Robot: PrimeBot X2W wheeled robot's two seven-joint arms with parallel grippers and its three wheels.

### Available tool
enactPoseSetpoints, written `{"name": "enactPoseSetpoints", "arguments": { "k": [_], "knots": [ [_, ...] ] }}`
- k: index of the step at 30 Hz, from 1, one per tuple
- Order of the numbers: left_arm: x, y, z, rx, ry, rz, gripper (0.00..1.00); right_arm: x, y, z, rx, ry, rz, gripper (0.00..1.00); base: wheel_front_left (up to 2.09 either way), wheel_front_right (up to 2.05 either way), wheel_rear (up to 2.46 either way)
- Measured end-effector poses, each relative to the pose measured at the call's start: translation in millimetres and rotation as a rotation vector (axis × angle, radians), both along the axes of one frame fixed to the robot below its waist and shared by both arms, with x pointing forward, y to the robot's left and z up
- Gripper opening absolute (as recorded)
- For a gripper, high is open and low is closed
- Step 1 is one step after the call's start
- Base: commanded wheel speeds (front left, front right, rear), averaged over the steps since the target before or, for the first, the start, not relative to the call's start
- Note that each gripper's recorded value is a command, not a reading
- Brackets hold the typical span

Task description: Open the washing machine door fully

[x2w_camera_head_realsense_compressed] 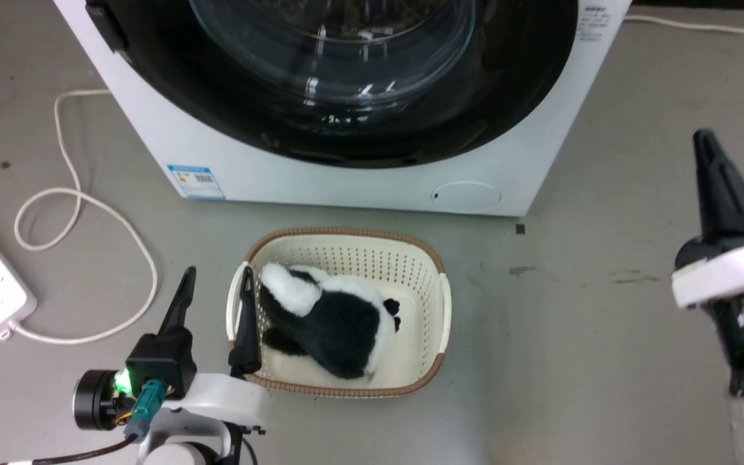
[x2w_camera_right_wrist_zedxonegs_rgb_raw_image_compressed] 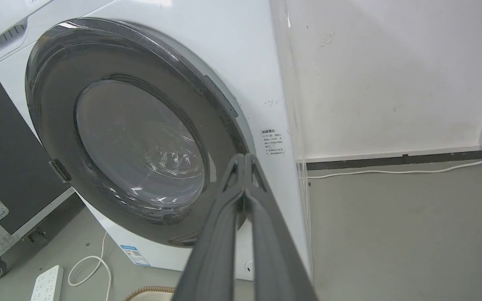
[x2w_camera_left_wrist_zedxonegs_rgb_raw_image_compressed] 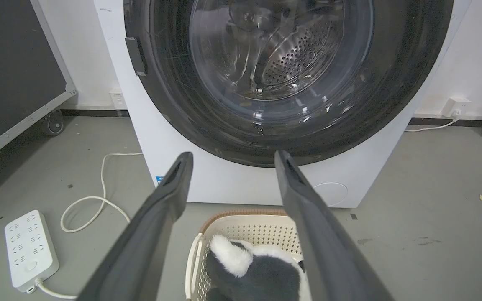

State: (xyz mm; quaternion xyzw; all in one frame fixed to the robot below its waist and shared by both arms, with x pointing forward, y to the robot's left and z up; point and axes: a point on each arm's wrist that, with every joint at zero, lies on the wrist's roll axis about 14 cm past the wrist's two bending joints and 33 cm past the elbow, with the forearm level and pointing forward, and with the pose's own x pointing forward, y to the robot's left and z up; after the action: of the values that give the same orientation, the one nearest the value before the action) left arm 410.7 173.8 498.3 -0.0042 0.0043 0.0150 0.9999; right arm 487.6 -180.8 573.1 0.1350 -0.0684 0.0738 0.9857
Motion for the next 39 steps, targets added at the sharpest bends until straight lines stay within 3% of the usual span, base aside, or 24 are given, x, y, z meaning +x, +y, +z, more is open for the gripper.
{"name": "enactPoseSetpoints", "arguments": {
  "k": [9,18,39],
  "knots": [
    [5.3,6.1,-5.8,-0.003,0.002,0.031,1.0,37.2,-3.2,-1.6,0.084,0.047,0.014,0.0,0.0,0.0,0.0],
    [8.4,10.9,-17.1,-0.006,0.02,0.053,1.0,77.1,-1.8,-13.8,0.248,0.142,0.026,0.0,0.0,0.0,0.0],
    [18.9,22.2,-39.1,-0.012,0.045,0.112,1.0,159.9,20.7,-45.6,0.566,0.452,0.173,0.0,0.0,0.0,0.0]
  ]
}}
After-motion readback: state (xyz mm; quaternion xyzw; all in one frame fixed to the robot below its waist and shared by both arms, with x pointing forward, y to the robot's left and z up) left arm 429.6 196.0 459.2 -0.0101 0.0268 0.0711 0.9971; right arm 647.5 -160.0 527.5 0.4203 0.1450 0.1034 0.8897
